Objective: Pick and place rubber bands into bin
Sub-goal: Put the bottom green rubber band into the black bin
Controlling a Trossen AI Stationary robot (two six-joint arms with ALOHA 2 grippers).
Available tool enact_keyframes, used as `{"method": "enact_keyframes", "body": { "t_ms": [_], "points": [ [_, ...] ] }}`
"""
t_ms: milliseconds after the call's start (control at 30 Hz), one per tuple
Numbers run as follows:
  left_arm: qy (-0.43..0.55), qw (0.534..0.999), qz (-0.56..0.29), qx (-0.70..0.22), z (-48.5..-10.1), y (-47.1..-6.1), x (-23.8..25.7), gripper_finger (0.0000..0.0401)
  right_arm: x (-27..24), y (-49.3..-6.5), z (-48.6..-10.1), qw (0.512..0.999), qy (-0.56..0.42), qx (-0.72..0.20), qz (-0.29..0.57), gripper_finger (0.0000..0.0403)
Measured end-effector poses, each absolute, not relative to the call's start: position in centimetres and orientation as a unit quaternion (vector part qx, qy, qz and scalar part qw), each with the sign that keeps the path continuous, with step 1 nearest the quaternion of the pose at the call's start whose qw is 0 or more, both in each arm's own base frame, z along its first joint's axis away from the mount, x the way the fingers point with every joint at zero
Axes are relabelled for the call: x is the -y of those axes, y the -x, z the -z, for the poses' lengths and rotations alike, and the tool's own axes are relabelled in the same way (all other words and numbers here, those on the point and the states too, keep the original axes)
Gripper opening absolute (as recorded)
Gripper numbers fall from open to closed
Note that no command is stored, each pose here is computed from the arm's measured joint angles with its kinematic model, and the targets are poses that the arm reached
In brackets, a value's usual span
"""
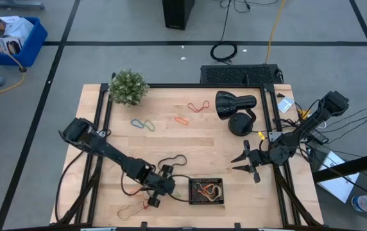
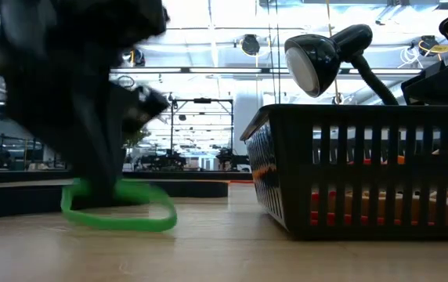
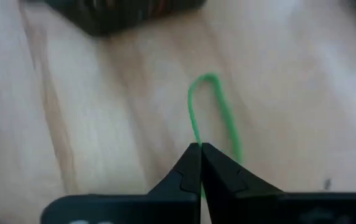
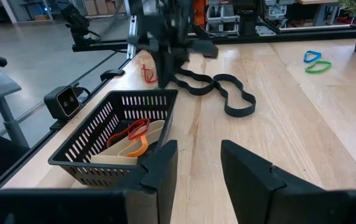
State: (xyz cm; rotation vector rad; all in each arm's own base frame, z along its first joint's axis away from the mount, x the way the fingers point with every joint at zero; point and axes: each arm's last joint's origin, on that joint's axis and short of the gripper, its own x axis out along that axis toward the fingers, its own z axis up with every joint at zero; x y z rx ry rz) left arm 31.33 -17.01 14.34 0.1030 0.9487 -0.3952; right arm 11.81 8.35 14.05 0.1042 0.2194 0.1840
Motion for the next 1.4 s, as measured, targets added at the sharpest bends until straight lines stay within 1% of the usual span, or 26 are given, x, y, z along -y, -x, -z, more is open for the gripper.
{"method": "enact_keyframes", "body": {
  "t_ms": [200, 333, 467, 567, 667, 867, 1133, 1233, 1400],
  "points": [
    [-0.043, 0.895, 0.211, -0.391, -18.8, -30.9, 16.2, 0.0006, -8.3, -11.8, -14.0, 0.988, -0.051, -0.111, -0.091, 0.0118],
    [-0.078, 0.921, 0.223, -0.311, -22.7, -30.2, 15.6, 0.0004, -8.3, -11.8, -14.0, 0.988, -0.049, -0.111, -0.092, 0.0117],
    [-0.135, 0.947, 0.206, -0.206, -25.8, -30.0, 15.2, 0.0006, -8.3, -11.8, -14.0, 0.989, -0.034, -0.110, -0.093, 0.0120],
    [-0.176, 0.950, 0.203, -0.157, -26.8, -30.3, 15.0, 0.0004, -8.3, -11.8, -14.0, 0.989, -0.026, -0.109, -0.094, 0.0121],
    [-0.190, 0.952, 0.196, -0.140, -26.7, -30.9, 14.6, 0.0005, -8.3, -11.8, -14.0, 0.989, -0.026, -0.110, -0.094, 0.0118],
    [-0.200, 0.952, 0.175, -0.151, -24.1, -33.2, 13.9, 0.0005, -8.3, -11.8, -14.0, 0.989, -0.023, -0.111, -0.094, 0.0118],
    [-0.205, 0.947, 0.188, -0.161, -20.6, -35.4, 13.8, 0.0005, -8.3, -11.8, -13.9, 0.989, -0.021, -0.113, -0.094, 0.0120],
    [-0.213, 0.935, 0.195, -0.206, -20.7, -36.1, 14.1, 0.0004, -8.3, -11.8, -13.9, 0.989, -0.019, -0.116, -0.094, 0.0119],
    [-0.224, 0.909, 0.194, -0.292, -22.3, -38.3, 14.9, 0.0003, -8.3, -11.7, -13.7, 0.988, -0.016, -0.121, -0.093, 0.0118]
  ]
}}
